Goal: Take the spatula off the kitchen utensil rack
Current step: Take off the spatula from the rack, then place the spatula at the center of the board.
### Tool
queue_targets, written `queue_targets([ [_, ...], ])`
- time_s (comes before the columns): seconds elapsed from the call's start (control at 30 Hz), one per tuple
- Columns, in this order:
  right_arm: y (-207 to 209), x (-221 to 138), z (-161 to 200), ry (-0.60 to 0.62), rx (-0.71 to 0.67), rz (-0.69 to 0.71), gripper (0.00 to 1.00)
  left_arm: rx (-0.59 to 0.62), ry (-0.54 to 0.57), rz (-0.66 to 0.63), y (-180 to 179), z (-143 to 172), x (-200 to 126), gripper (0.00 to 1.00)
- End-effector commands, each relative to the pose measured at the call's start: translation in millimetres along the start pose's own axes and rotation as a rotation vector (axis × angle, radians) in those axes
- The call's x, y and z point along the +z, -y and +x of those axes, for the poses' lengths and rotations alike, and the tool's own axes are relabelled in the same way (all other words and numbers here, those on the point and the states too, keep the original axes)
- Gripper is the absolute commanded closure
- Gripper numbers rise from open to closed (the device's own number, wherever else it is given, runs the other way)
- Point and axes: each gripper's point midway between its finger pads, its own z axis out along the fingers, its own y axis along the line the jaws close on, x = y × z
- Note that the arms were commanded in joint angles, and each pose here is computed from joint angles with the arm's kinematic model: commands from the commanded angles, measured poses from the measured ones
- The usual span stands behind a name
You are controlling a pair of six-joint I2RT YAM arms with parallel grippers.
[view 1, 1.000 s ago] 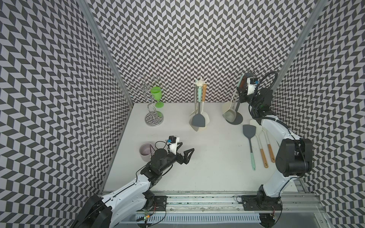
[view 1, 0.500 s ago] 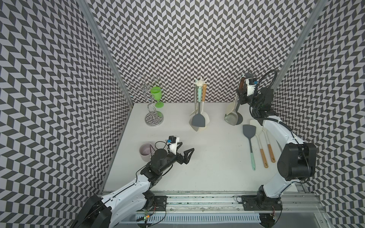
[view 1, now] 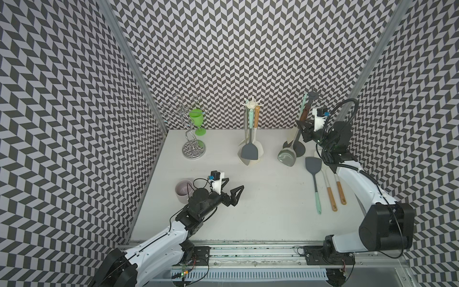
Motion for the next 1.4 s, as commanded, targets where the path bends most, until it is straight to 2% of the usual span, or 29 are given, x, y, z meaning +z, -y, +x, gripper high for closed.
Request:
queue_targets([
  [0.0, -33, -24, -41, 0.195, -0.079, -0.020, 1.00, -0.072, 0.069, 0.005, 4, -19, -2, 0.00],
  [0.07, -46, -36, -41, 0.233, -0.097, -0.008, 1.00, -0.161, 0.079, 0.027, 9, -27, -2, 0.00],
  [0.23, -71, -71, -44, 0.365, -0.128, 0.031, 1.00, -0.414, 0.070, 0.191, 46, -65, 6, 0.00],
  [0.43, -86, -114, -54, 0.498, -0.126, 0.054, 1.00, -0.705, -0.027, 0.329, 81, -101, 33, 0.00],
  [0.6, -91, -142, -55, 0.594, -0.126, 0.076, 1.00, -1.023, -0.168, 0.342, 106, -106, 71, 0.00],
  [0.77, -91, -160, -52, 0.648, -0.112, 0.091, 1.00, -1.237, -0.289, 0.338, 136, -98, 111, 0.01],
  [0.9, -91, -169, -48, 0.675, -0.094, 0.097, 1.00, -1.359, -0.402, 0.286, 155, -82, 143, 0.03],
  [1.0, -91, -175, -44, 0.689, -0.080, 0.100, 1.00, -1.436, -0.440, 0.292, 166, -75, 161, 0.06],
  [1.27, -92, -186, -37, 0.700, -0.073, 0.105, 1.00, -1.540, -0.529, 0.272, 179, -52, 202, 0.14],
  [1.37, -93, -188, -33, 0.698, -0.074, 0.102, 1.00, -1.556, -0.573, 0.294, 185, -46, 215, 0.25],
])
